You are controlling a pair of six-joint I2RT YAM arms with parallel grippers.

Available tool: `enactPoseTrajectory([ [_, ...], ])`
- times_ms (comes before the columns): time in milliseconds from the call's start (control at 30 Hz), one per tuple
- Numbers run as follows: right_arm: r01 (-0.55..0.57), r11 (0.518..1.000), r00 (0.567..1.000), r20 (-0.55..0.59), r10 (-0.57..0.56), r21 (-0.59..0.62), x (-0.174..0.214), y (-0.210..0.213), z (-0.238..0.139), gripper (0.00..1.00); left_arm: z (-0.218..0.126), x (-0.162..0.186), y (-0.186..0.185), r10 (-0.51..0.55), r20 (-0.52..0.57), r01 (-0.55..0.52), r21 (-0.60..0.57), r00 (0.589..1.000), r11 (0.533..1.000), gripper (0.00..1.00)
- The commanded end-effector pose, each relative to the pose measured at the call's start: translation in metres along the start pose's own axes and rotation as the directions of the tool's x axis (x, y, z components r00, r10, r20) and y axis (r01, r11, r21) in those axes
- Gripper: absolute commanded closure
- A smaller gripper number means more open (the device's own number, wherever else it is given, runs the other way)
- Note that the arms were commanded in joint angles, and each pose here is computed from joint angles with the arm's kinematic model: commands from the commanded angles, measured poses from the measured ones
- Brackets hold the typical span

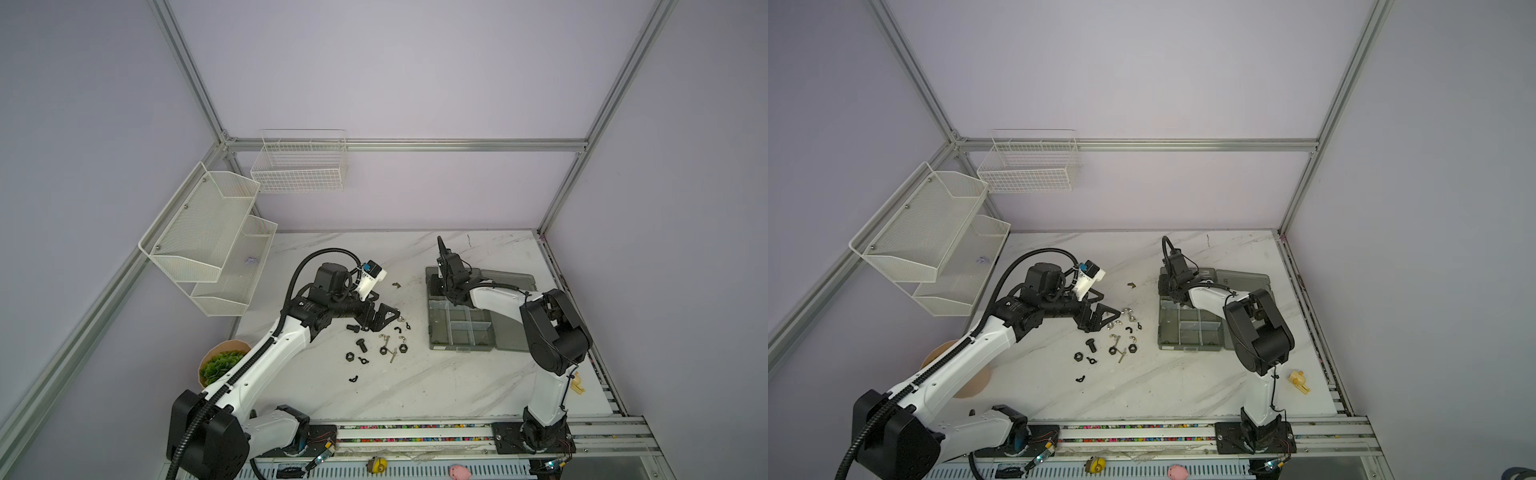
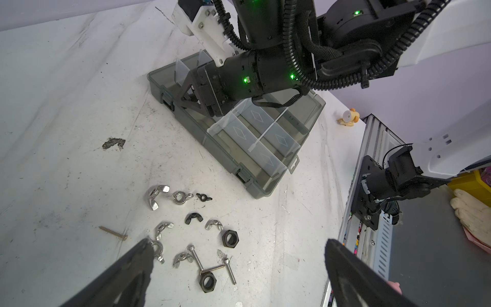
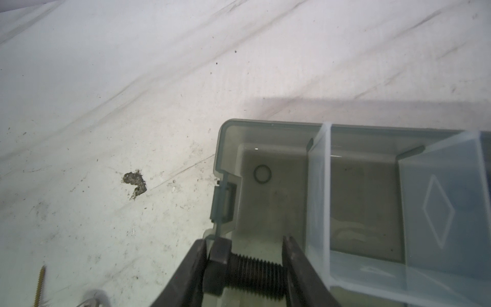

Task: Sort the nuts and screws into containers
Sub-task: 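Lower the bolt into the nearest compartment and open the right gripper, then move the right gripper back to the pile and grasp another black bolt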

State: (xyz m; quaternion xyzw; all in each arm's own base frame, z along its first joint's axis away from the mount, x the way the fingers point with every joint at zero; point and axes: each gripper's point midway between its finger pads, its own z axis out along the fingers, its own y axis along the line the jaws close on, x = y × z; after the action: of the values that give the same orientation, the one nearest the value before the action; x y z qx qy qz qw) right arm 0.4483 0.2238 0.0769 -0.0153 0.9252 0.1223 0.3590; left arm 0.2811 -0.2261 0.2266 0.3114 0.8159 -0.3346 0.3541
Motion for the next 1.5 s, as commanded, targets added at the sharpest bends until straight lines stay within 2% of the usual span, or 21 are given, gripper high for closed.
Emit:
enactPoseTrajectory([
  [0,-0.005,0.998,1.0,-0.028,0.006,0.056,0.006,-0.012,0.0,0.59,-0.007,-0.013,-0.008,0.035,0.054,-0.036,0.006,0.998,0.999,0.0],
  [367,-0.002,0.999,1.0,-0.027,0.003,0.047,0.004,-0.011,-0.001,0.5,-0.007,-0.011,-0.009,0.037,0.051,-0.037,0.006,0.998,0.999,0.0],
  [567,0.0,0.999,1.0,-0.017,0.0,0.033,0.0,-0.007,-0.002,0.42,-0.006,-0.01,-0.009,0.036,0.048,-0.036,0.005,0.998,0.999,0.0],
  [733,0.009,1.0,1.0,0.012,-0.009,0.021,-0.01,-0.003,-0.009,0.42,-0.006,-0.01,-0.009,0.04,0.049,-0.04,0.006,0.998,0.999,0.0],
  [833,0.015,0.999,0.997,0.072,-0.011,-0.049,-0.025,0.011,-0.025,0.46,-0.006,-0.01,-0.008,0.041,0.045,-0.041,0.0,0.998,0.999,0.0],
  [900,0.012,0.996,0.993,0.114,-0.001,-0.092,-0.035,0.019,-0.04,0.47,-0.009,-0.008,-0.006,0.043,0.035,-0.042,-0.025,0.998,0.999,0.0],
  [1000,0.02,0.992,0.988,0.156,0.0,-0.127,-0.044,0.03,-0.061,0.47,-0.017,-0.001,0.012,0.024,-0.001,-0.024,-0.153,1.0,0.988,0.0],
  [1133,0.05,0.984,0.983,0.184,-0.019,-0.169,-0.048,0.045,-0.087,0.44,-0.032,0.04,0.035,-0.157,-0.065,0.127,-0.335,0.985,0.934,0.0],
  [1267,0.067,0.963,0.982,0.188,-0.017,-0.26,-0.034,0.076,-0.098,0.4,-0.046,0.078,0.03,-0.367,-0.057,0.321,-0.378,0.928,0.869,0.0],
  [1367,0.084,0.939,0.984,0.174,-0.027,-0.332,-0.016,0.117,-0.097,0.4,-0.063,0.087,0.024,-0.438,-0.009,0.398,-0.402,0.899,0.825,0.0],
  [1467,0.102,0.902,0.987,0.153,-0.041,-0.419,0.009,0.169,-0.093,0.4,-0.086,0.084,0.018,-0.463,0.05,0.438,-0.428,0.885,0.791,0.0],
])
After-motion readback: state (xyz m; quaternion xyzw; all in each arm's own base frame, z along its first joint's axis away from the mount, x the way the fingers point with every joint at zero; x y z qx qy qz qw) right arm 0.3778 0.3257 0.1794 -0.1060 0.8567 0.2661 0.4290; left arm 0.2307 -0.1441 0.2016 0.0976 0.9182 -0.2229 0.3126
